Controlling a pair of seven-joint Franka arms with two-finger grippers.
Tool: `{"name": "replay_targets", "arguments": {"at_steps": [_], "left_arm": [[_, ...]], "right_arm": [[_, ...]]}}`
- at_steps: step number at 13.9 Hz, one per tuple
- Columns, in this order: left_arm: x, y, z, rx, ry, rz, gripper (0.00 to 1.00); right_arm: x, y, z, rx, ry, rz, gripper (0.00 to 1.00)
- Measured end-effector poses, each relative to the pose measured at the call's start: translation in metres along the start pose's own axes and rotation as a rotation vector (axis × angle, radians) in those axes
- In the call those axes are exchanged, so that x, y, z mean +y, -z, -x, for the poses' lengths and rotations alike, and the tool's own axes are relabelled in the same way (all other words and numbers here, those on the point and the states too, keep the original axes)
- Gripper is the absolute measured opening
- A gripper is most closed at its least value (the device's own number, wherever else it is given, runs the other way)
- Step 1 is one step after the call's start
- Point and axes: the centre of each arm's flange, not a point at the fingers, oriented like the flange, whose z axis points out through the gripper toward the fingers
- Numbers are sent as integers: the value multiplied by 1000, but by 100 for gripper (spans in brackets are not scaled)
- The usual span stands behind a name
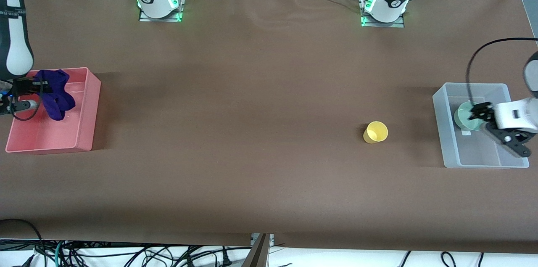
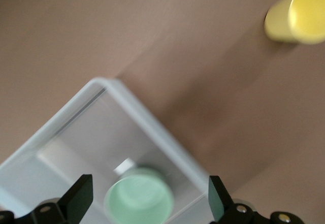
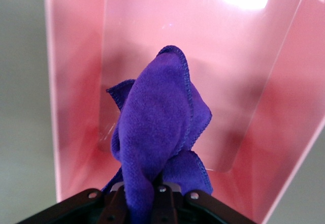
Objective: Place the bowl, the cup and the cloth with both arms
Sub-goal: 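Lower the bowl into the clear bin while the right gripper carries the cloth, then reach the left gripper to the yellow cup while the right gripper releases the cloth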
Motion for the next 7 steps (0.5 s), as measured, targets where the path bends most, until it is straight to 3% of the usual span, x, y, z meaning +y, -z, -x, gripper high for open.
{"name": "replay_targets", "arguments": {"at_steps": [5, 7], "left_arm": [[91, -33, -87, -28, 218, 30, 100], [117, -34, -112, 10, 287, 15, 100]], "right_arm": [[3, -32, -5, 7, 15, 23, 8], [6, -48, -13, 16, 19, 43, 8]]}}
